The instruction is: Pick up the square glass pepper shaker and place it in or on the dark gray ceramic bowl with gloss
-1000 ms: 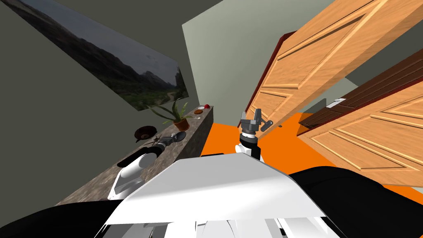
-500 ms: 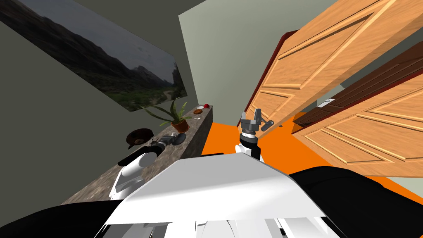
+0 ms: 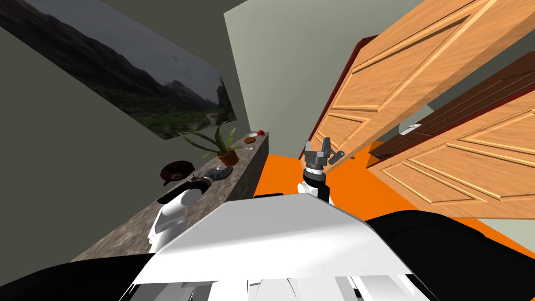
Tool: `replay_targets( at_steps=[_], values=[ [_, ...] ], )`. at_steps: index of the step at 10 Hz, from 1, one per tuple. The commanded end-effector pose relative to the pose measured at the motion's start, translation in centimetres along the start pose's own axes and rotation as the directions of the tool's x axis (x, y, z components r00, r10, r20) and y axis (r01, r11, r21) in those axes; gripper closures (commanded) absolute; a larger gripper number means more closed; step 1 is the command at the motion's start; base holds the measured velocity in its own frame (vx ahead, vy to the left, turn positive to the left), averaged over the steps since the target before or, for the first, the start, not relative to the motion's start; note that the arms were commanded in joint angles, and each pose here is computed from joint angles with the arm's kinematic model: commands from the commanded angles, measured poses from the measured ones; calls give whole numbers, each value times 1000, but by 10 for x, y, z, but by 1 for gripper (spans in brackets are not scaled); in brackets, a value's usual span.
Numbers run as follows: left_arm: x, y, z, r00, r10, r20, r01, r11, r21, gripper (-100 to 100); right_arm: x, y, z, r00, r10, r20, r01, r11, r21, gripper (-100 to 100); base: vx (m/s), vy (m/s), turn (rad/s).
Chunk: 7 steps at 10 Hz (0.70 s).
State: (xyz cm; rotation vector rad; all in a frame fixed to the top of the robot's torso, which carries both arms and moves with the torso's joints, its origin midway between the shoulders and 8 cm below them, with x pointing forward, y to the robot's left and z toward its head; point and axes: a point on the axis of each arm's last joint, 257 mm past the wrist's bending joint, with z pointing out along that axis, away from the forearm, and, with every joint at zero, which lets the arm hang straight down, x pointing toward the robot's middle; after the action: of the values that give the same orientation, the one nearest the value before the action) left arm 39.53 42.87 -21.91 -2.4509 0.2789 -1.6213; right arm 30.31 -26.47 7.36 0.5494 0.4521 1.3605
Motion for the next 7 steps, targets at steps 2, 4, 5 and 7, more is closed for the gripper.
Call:
replay_targets(
  at_steps=[2,4,5,7],
  values=[
    [1,-2,22,1000,-29,-2,29,1000,-7,-100,0,0,0,1000,0,0,0,1000,0,0,-56,-2,2],
    [11,5,40,1000,-10,-21,9,999,-35,-100,0,0,0,1000,0,0,0,1000,0,0,-51,3,-9],
    [7,4,47,1000,-25,-12,24,999,-36,-100,0,0,0,1000,0,0,0,1000,0,0,-137,-20,-17],
    [10,2,60,999,-46,-14,46,998,-39,-100,0,0,0,1000,0,0,0,1000,0,0,-35,-12,2]
  ],
)
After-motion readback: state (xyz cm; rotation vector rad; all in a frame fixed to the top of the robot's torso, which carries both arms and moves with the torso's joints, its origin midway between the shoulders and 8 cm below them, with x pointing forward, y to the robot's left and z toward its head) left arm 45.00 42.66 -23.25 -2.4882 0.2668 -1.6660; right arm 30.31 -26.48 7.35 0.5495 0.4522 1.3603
